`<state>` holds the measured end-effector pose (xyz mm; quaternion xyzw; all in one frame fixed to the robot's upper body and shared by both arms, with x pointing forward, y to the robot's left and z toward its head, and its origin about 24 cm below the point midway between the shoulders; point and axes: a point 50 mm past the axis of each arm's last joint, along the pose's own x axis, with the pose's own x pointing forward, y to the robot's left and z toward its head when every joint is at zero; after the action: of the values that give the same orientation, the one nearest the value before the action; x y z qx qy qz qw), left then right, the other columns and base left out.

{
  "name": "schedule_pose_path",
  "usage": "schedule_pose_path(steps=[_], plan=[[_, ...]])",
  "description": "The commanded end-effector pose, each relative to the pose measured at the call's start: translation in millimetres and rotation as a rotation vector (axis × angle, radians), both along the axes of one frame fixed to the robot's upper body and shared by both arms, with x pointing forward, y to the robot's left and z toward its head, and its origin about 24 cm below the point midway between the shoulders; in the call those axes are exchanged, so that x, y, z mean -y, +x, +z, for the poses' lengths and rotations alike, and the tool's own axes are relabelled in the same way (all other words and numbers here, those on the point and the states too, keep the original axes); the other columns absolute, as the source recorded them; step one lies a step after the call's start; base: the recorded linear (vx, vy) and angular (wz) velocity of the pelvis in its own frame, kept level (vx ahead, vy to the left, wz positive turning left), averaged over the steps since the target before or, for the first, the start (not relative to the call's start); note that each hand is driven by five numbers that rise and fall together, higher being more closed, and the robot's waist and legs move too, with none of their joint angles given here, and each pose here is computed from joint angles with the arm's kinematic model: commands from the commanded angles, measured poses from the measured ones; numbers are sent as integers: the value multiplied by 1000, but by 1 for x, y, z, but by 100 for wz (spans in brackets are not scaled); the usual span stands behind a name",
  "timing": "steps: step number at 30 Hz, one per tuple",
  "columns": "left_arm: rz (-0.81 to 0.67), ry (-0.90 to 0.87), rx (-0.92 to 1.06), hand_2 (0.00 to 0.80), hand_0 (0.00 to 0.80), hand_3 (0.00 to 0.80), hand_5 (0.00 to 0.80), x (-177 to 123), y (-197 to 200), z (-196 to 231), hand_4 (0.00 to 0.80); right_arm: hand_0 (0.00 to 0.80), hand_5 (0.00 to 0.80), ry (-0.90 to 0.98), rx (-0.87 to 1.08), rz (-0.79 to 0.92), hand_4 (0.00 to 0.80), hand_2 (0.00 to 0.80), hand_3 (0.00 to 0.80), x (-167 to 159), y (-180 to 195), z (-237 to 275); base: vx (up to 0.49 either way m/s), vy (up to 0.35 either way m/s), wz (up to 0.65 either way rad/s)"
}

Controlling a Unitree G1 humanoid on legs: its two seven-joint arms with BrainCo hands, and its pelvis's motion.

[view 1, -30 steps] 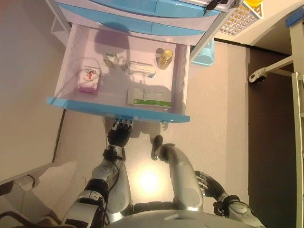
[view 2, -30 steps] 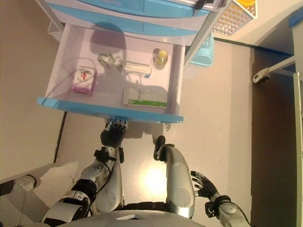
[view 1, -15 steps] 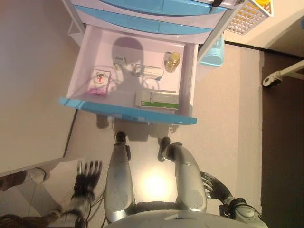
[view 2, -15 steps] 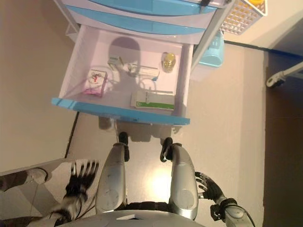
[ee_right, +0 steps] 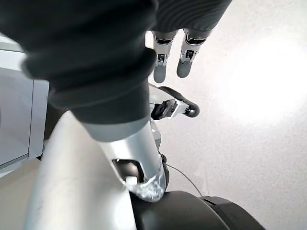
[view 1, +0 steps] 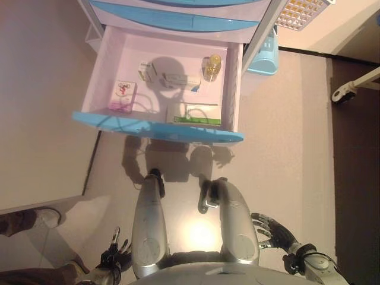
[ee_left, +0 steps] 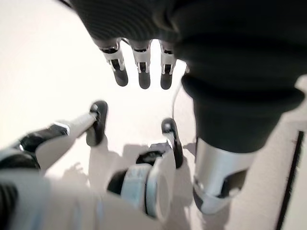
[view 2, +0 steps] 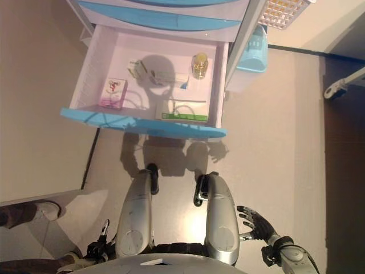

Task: Open the drawer and pick up the medicine

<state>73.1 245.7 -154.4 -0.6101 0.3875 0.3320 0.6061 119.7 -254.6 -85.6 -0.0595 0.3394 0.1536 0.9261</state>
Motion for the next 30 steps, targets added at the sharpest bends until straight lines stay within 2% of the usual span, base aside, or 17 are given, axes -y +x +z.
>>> schedule_pose_path(steps=[1,5,14,20,23,30], plan=[[-101,91,-36,0,0,0,0,-8,-29,-2,0,0,0,73,191,-26,0,0,0,-7,22,25,0,0,0],[-192,118,-15,0,0,0,0,-3,-38,-4,0,0,0,42,223,-68,0,0,0,3,22,30,29,17,0],[-278,262,38,0,0,0,0,-12,-49,-1,0,0,0,-27,308,-219,0,0,0,27,21,42,39,4,6],[-344,297,66,0,0,0,0,-9,-56,1,0,0,0,-190,411,-358,0,0,0,52,24,59,14,-21,0],[-372,303,55,0,0,0,0,-4,-65,1,0,0,0,-245,497,-335,0,0,0,60,28,78,40,-32,-4],[-357,323,2,0,0,0,0,-11,-80,4,0,0,0,-469,745,-130,0,0,0,84,46,155,32,-4,5]])
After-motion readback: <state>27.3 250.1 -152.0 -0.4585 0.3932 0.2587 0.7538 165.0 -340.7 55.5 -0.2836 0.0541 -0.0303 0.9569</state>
